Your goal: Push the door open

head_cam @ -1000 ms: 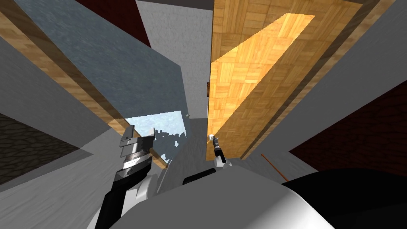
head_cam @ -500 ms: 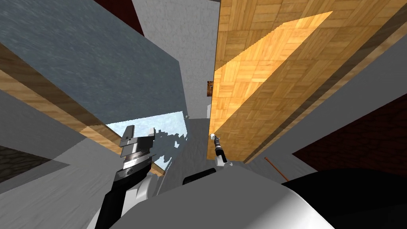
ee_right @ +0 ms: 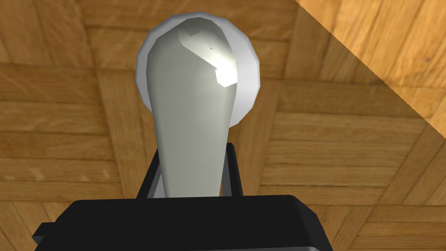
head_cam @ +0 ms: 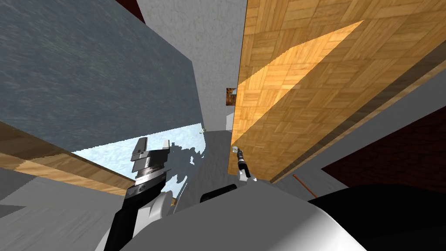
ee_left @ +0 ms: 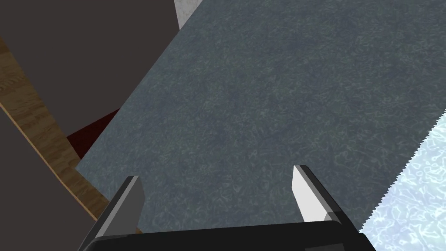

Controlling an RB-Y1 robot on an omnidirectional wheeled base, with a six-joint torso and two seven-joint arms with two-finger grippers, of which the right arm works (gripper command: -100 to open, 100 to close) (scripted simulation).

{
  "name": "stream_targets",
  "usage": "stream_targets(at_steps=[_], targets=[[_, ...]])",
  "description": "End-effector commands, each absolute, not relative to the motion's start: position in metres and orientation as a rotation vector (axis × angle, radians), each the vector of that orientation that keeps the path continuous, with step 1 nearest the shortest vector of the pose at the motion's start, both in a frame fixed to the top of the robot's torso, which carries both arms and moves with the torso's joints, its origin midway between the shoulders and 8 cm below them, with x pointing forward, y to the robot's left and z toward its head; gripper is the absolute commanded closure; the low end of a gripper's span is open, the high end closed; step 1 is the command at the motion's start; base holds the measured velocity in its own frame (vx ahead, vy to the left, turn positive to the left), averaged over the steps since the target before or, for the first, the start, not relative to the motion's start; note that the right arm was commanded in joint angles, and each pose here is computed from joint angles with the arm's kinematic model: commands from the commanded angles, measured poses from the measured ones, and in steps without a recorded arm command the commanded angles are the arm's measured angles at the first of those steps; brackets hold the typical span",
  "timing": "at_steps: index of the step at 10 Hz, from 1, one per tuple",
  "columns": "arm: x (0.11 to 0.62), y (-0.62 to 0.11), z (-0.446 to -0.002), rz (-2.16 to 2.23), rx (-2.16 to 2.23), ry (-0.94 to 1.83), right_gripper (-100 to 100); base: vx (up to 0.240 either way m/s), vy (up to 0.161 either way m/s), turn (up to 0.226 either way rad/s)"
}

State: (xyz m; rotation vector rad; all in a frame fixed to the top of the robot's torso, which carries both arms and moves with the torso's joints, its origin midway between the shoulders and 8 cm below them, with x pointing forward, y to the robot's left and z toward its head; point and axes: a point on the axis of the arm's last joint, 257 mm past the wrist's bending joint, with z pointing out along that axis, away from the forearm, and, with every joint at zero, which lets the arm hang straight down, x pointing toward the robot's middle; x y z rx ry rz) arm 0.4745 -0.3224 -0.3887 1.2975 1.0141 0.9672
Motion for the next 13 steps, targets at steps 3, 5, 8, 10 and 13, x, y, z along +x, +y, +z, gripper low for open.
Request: stream_targets(at_steps=[3,5,8,10,13], targets=[[0.47,-0.355,-0.382,0.912,1.308,0.954,100,0.151,0.032,-0.06],[0.466,-0.365,-0.382,0.89,1.324,0.927,100,0.21,0.051,-0.085],[0.461,-0.376,-0.384,0.862,1.351,0.888,100,0.205,0.048,-0.08],[0.457,-0.38,-0.386,0.847,1.369,0.865,100,0.176,0.026,-0.064],[0.453,-0.383,-0.389,0.832,1.393,0.839,100,0.177,0.027,-0.062]])
